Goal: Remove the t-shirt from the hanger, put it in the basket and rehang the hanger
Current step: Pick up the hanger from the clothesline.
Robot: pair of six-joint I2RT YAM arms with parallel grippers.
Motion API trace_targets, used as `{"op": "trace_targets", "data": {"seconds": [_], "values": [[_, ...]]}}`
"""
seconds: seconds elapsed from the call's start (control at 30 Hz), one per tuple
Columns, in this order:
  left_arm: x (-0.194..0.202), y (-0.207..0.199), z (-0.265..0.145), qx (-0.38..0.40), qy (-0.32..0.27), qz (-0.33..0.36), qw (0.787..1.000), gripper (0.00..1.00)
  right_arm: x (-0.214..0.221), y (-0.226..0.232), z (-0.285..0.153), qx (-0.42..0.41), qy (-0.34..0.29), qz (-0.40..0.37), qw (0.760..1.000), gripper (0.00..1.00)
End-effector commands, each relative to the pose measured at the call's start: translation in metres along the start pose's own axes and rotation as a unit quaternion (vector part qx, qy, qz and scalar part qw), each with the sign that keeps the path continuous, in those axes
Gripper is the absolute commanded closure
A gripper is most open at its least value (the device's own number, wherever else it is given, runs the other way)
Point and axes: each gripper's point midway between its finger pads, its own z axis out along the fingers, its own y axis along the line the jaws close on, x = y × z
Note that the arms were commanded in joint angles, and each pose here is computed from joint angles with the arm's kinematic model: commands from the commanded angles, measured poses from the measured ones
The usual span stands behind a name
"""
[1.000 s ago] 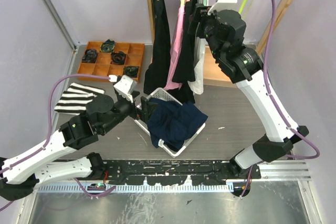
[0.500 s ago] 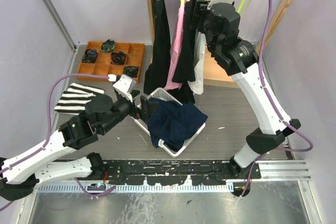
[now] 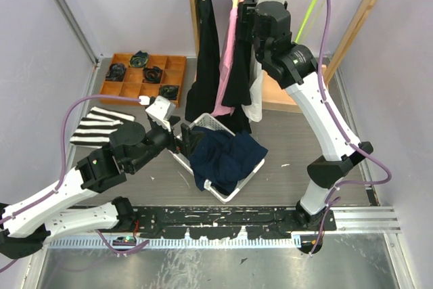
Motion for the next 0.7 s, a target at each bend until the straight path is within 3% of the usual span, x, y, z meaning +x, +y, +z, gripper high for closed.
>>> {"op": "trace_targets", "data": {"seconds": [0.0,0.43,0.67], "values": [[-0.026,-0.003,-0.005,0.007,-0.036,-0.008,0.999,0.02,-0.027,-0.014,-0.007,0.018,-0.033,0.024,0.999,0.39],[-0.029,-0.004,-0.002,0.007,-0.039,-0.008,0.999,0.02,-0.025,-0.029,0.005,0.040,-0.030,0.020,0.999,0.63],[-0.029,-0.006,0.002,0.007,-0.039,-0.007,0.999,0.02,-0.032,-0.038,0.005,0.042,-0.038,0.014,0.998,0.85]]}}
